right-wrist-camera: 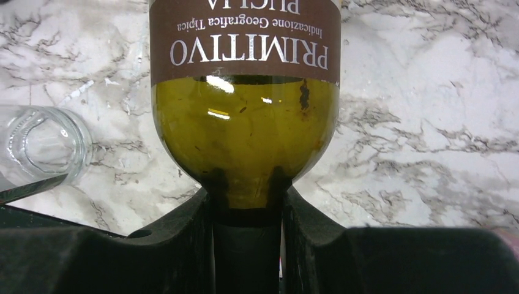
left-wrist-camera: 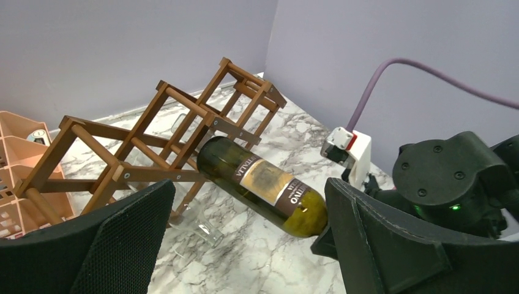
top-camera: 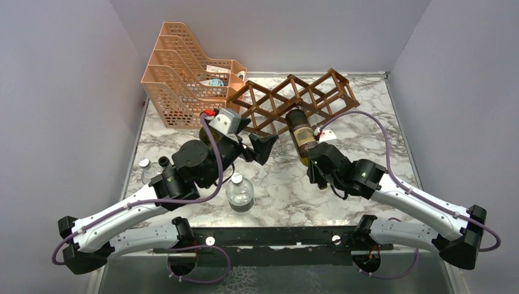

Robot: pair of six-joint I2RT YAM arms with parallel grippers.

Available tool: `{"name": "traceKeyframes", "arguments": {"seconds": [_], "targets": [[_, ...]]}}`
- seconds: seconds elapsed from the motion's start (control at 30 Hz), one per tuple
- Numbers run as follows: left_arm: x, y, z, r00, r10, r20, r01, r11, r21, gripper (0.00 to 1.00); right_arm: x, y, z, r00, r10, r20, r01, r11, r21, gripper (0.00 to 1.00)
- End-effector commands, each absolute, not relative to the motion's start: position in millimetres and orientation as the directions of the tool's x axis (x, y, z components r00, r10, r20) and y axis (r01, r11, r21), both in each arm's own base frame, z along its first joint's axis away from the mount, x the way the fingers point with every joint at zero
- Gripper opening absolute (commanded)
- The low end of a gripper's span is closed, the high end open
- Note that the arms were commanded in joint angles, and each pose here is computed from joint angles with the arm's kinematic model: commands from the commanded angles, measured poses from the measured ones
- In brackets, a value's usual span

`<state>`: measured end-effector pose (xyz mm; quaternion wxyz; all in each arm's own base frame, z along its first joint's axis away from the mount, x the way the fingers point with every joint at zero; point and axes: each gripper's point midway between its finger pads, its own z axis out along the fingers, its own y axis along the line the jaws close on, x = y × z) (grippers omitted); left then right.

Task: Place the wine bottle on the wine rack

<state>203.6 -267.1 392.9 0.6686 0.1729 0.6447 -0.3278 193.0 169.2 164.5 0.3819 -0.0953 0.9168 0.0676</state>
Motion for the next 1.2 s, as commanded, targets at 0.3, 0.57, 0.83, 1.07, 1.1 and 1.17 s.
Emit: {"name": "traceKeyframes", "arguments": {"seconds": [0.3,0.57,0.83,1.07,1.1,1.17], "targets": [[200,-242,420,-0.023,-0.271,-0.962,0.628,0.745,-0.225,0.99,220,184,169,-0.631,-0.057,-0.774,-0.210,0.973,0.100,0.01],[209,-247,408,0.003,-0.211,-0.977,0.608,0.776,-0.166,0.99,230,169,163,-0.597,-0.049,-0.801,-0.153,0.987,0.054,0.01],[210,-255,400,0.007,-0.130,-0.991,0.626,0.774,-0.097,0.99,239,170,179,-0.593,-0.040,-0.804,-0.119,0.992,0.039,0.01],[212,-256,397,0.024,-0.115,-0.993,0.623,0.779,-0.075,0.99,247,182,189,-0.572,-0.055,-0.819,-0.158,0.986,0.044,0.01],[213,-256,396,0.024,-0.113,-0.993,0.621,0.780,-0.074,0.99,250,185,188,-0.570,-0.061,-0.820,-0.164,0.986,0.040,0.01],[213,-256,394,0.019,-0.104,-0.994,0.618,0.783,-0.070,0.99,255,189,185,-0.577,-0.075,-0.813,-0.167,0.986,0.028,0.01]]}}
